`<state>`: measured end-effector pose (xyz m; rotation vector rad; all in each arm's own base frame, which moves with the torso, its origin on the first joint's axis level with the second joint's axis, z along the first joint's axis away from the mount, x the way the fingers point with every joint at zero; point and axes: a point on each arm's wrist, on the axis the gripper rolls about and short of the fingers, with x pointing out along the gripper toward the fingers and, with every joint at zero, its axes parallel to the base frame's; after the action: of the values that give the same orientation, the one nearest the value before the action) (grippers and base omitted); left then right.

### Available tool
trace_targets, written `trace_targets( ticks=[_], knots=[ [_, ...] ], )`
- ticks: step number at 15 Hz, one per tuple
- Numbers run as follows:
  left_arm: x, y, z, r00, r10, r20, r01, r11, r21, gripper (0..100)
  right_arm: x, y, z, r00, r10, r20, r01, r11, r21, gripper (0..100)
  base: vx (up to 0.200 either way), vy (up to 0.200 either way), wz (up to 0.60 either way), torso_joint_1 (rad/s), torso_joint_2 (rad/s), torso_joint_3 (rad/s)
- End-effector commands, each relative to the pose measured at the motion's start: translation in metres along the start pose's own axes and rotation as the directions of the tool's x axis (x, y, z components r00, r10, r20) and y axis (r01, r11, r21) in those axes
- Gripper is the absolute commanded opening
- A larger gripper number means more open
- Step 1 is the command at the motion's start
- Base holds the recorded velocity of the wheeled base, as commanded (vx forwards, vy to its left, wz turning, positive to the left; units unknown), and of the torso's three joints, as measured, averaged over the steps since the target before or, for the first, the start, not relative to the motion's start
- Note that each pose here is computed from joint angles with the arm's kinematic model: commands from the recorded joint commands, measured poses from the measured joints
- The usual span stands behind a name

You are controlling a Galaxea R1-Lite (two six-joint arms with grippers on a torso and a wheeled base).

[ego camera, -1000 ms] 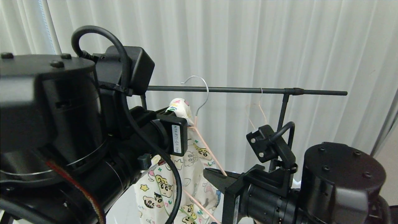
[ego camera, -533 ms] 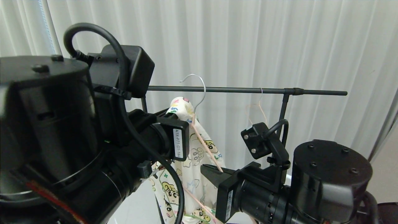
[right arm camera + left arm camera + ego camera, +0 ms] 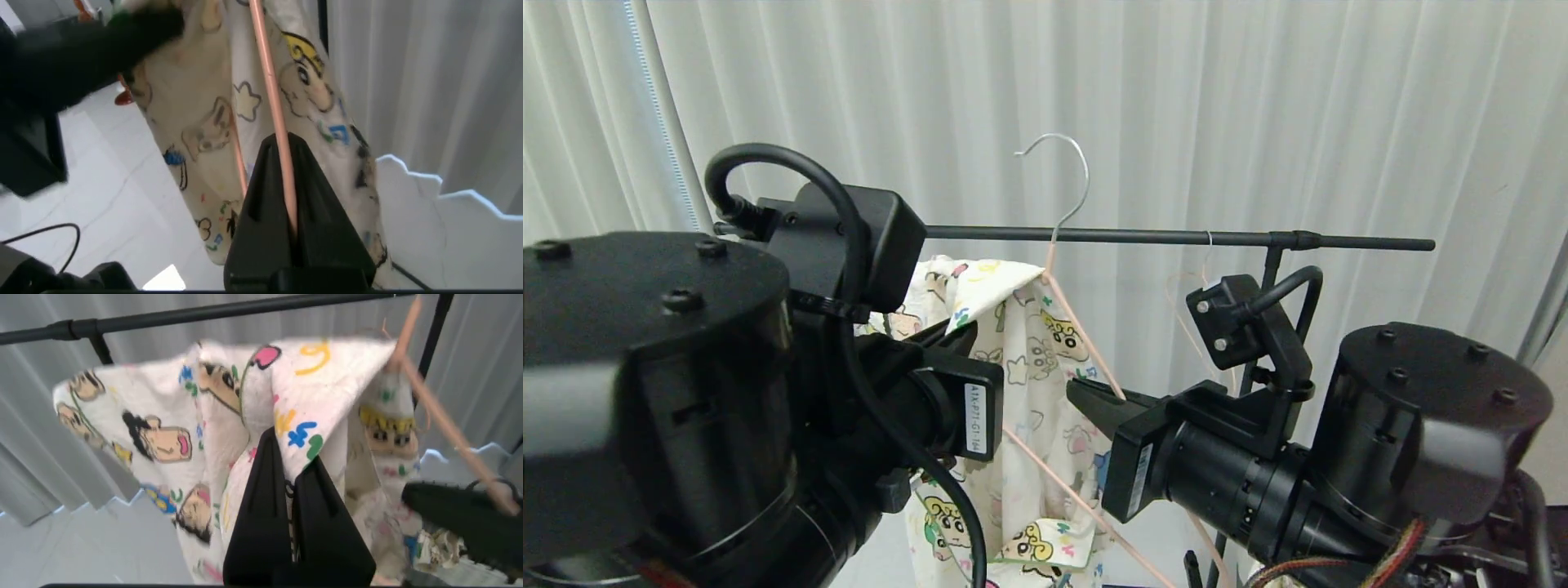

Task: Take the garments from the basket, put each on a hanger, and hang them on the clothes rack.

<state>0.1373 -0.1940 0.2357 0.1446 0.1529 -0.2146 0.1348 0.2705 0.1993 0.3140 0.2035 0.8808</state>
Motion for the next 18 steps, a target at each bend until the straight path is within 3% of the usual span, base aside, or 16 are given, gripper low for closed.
trace_targets(
  ticks=[1, 5, 6, 10, 14, 17, 18],
  knots=[
    [0.000, 0.001, -0.006, 1.000, 0.002, -0.013, -0.002, 1.000, 0.012, 0, -0.001, -0.001, 0.005, 1.000, 0.000, 0.022, 0.000, 1.000, -0.003, 0, 0.000, 0.000, 0.00, 0.000, 0.00, 0.000],
    [-0.001, 0.001, -0.005, 1.000, 0.002, -0.009, -0.002, 1.000, 0.008, 0, -0.001, -0.002, 0.007, 0.999, -0.029, 0.046, 0.030, 0.999, -0.013, 0, 0.000, 0.000, 0.00, 0.000, 0.00, 0.000],
    [-0.001, 0.001, -0.006, 1.000, 0.002, -0.010, -0.002, 1.000, 0.009, 100, -0.001, -0.003, 0.008, 0.998, -0.031, 0.049, 0.032, 0.999, -0.013, 0, 0.000, 0.000, 0.00, 0.000, 0.00, 0.000],
    [-0.003, 0.004, -0.013, 1.000, 0.002, -0.025, -0.001, 1.000, 0.024, 100, -0.003, -0.007, 0.013, 0.997, -0.042, 0.066, 0.046, 0.998, -0.052, 0, 0.000, 0.000, 0.00, 0.000, 0.00, 0.000],
    [-0.020, 0.022, -0.031, 0.999, -0.003, -0.044, 0.005, 0.999, 0.043, 100, -0.008, -0.015, 0.020, 0.994, -0.068, 0.089, 0.079, 0.990, -0.119, 0, 0.000, 0.000, 0.00, 0.000, 0.00, 0.000],
    [-0.036, 0.038, -0.030, 1.000, -0.015, -0.008, 0.015, 1.000, 0.010, 100, -0.016, -0.026, 0.015, 0.993, -0.099, 0.068, 0.109, 0.982, -0.158, 0, 0.000, 0.000, 0.00, 0.000, 0.00, 0.000],
    [-0.046, 0.048, -0.026, 0.997, -0.068, 0.022, 0.069, 0.997, -0.019, 100, -0.024, -0.029, 0.009, 0.993, -0.106, 0.044, 0.112, 0.979, -0.171, 0, 0.000, 0.000, 0.00, 0.000, 0.00, 0.000]
  ],
)
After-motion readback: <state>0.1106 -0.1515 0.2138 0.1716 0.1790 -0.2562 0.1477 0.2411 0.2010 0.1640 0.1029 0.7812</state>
